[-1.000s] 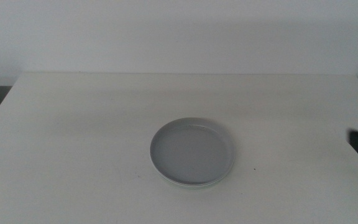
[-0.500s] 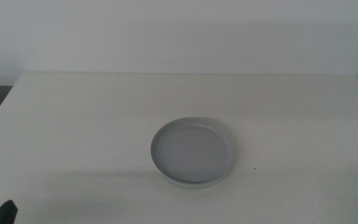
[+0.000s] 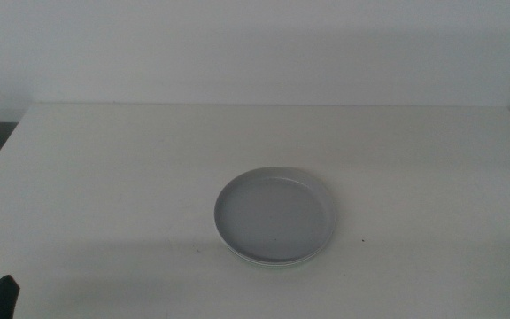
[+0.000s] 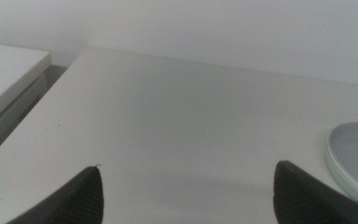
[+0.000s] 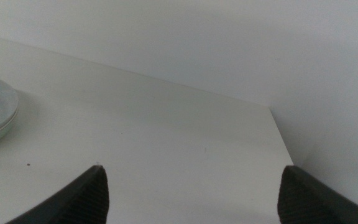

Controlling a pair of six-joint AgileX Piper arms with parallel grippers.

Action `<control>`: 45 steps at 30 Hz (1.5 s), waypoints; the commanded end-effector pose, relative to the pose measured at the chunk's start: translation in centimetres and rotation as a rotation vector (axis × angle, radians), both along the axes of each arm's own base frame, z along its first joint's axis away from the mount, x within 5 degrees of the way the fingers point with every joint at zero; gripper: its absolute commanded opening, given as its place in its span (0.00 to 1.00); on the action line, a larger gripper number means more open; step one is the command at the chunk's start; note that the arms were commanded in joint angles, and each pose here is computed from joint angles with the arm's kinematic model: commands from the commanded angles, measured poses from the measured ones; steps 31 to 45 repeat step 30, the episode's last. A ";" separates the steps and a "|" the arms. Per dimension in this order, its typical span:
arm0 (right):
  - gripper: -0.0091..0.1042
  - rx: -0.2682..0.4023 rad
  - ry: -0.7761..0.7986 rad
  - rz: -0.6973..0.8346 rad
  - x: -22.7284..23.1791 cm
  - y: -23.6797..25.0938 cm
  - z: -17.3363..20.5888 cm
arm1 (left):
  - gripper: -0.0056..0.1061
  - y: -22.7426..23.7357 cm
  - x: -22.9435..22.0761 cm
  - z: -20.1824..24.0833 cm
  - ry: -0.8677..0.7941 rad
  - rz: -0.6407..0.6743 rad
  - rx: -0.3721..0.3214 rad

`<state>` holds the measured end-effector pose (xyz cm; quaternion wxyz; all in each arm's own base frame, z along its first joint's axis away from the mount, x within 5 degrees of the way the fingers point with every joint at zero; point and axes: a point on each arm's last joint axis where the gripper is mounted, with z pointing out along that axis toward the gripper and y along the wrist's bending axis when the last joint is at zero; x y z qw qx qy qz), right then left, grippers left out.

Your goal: Stack the three bowls on top of each other.

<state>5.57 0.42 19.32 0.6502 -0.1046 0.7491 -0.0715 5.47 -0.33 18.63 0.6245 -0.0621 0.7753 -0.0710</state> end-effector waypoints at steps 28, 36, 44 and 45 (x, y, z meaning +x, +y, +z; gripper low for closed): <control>0.90 0.278 -0.083 -0.100 0.1 -0.6 0.6 | 0.89 0.0 0.0 0.2 -0.028 0.005 0.001; 0.90 0.278 -0.083 -0.100 0.1 -0.6 0.6 | 0.89 0.0 0.0 0.2 -0.028 0.005 0.001; 0.90 0.278 -0.083 -0.100 0.1 -0.6 0.6 | 0.89 0.0 0.0 0.2 -0.028 0.005 0.001; 0.90 0.278 -0.083 -0.100 0.1 -0.6 0.6 | 0.89 0.0 0.0 0.2 -0.028 0.005 0.001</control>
